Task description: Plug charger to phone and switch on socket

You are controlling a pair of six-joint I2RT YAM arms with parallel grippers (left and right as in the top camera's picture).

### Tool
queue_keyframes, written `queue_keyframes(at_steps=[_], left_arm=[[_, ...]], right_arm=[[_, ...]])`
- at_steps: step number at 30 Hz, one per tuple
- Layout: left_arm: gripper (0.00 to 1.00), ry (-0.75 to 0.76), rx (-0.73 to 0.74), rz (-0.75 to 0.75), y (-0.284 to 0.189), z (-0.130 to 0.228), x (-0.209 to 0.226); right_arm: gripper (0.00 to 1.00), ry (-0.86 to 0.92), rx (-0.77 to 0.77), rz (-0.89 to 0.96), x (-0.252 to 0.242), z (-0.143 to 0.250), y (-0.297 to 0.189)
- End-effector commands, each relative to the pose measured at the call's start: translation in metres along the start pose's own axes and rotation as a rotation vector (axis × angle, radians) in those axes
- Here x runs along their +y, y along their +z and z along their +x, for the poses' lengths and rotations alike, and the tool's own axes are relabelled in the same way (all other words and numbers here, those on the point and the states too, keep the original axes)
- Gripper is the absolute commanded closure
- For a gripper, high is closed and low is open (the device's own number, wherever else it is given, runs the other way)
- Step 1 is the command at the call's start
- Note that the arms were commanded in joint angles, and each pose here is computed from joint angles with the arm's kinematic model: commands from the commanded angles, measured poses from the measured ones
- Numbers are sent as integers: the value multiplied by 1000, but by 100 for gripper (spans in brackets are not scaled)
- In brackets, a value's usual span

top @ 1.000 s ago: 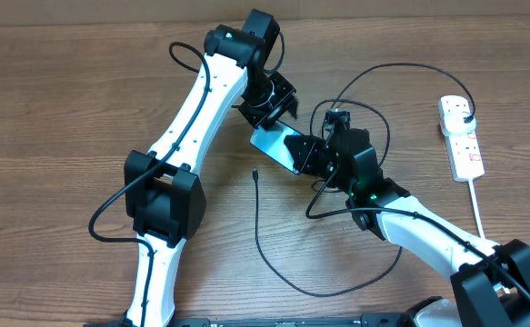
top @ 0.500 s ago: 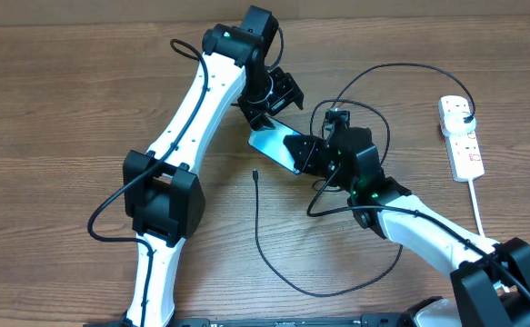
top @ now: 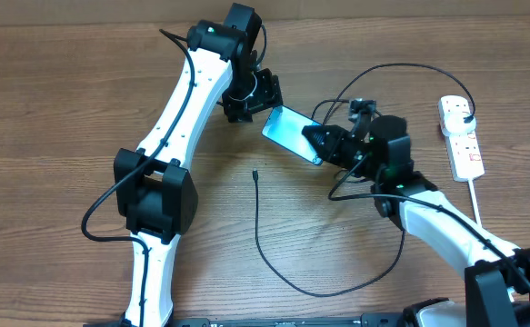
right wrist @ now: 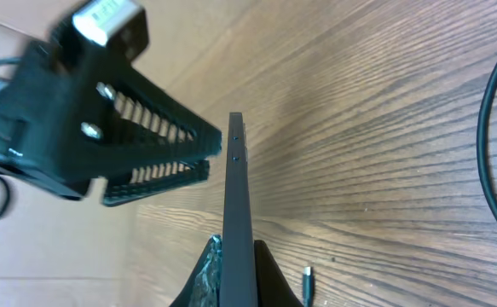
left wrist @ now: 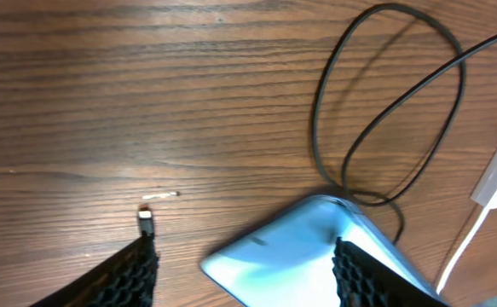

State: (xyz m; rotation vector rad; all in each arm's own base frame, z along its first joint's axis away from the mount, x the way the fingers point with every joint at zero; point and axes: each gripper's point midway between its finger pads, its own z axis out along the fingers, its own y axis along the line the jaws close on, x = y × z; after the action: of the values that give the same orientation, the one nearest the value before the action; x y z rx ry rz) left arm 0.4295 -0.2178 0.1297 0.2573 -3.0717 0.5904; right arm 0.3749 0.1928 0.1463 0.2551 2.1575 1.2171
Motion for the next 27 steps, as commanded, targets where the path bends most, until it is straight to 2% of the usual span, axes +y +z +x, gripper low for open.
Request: queue_keyframes(at_steps=[1, 5, 13, 20, 24, 27], left_arm=[[32, 66, -42, 9, -28, -6, 8], [32, 47, -26, -2, -41, -1, 22], [36, 80, -39, -15, -60, 14, 16], [36, 98, -23, -58, -56, 36, 34], [33, 148, -65, -34, -43, 52, 47], [30, 183, -126, 61, -35, 59, 43]], right_arm=[[96, -7, -11, -127, 37, -23, -18], [96, -7, -38, -136, 39, -33, -27], [96, 51, -100, -99, 35, -46, -28], [96, 54, -100, -99, 35, -46, -28], [96, 54, -100, -99, 35, -46, -28], [96, 54, -102, -98, 35, -46, -28]])
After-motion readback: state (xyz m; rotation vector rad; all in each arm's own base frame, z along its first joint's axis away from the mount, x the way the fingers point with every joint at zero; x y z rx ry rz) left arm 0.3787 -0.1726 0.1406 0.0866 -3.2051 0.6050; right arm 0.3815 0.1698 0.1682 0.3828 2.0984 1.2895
